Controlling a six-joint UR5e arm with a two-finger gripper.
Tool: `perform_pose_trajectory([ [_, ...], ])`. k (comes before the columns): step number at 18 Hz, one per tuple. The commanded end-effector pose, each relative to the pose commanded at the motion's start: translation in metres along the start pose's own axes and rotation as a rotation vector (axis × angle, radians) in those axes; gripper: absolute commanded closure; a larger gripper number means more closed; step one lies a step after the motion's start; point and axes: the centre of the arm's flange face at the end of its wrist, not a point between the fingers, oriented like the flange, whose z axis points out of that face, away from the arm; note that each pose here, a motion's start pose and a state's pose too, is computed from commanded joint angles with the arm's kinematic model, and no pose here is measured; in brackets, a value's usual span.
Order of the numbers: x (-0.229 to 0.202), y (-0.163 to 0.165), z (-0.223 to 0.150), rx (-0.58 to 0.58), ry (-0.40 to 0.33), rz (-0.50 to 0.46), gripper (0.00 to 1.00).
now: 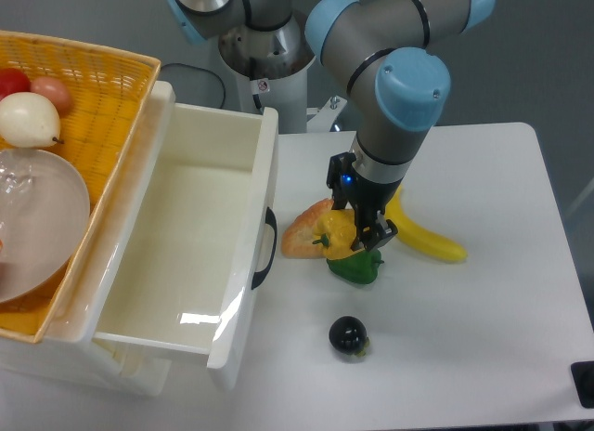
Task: Place the yellow pepper in the upper white drawer
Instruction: 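Close the gripper around the yellow bell pepper beside the bread slice, then lift the yellow pepper up off the table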
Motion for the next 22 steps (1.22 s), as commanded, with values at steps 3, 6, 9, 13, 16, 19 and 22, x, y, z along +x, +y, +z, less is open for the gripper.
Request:
perform_pose_trajectory([
  [3, 0.001, 0.001, 0.002, -0.004, 0.005, -0.001, 0.63],
  [6, 0.001, 0.003, 0.002, -0.003, 0.007, -0.047, 0.63],
  [9, 0.000, 0.005, 0.000, 0.002, 0.005, -0.093, 0.63],
  [13, -0.001, 0.001, -0.002, 0.071, 0.000, -0.167, 0.63],
  [16, 0.004, 0.005, -0.015, 0.113, -0.008, -0.195, 0.63],
  [19, 0.012, 0.003, -0.022, 0.139, 0.015, -0.220, 0.63],
  [22, 0.014, 0.010, -0.042, 0.228, -0.010, -0.303, 0.63],
])
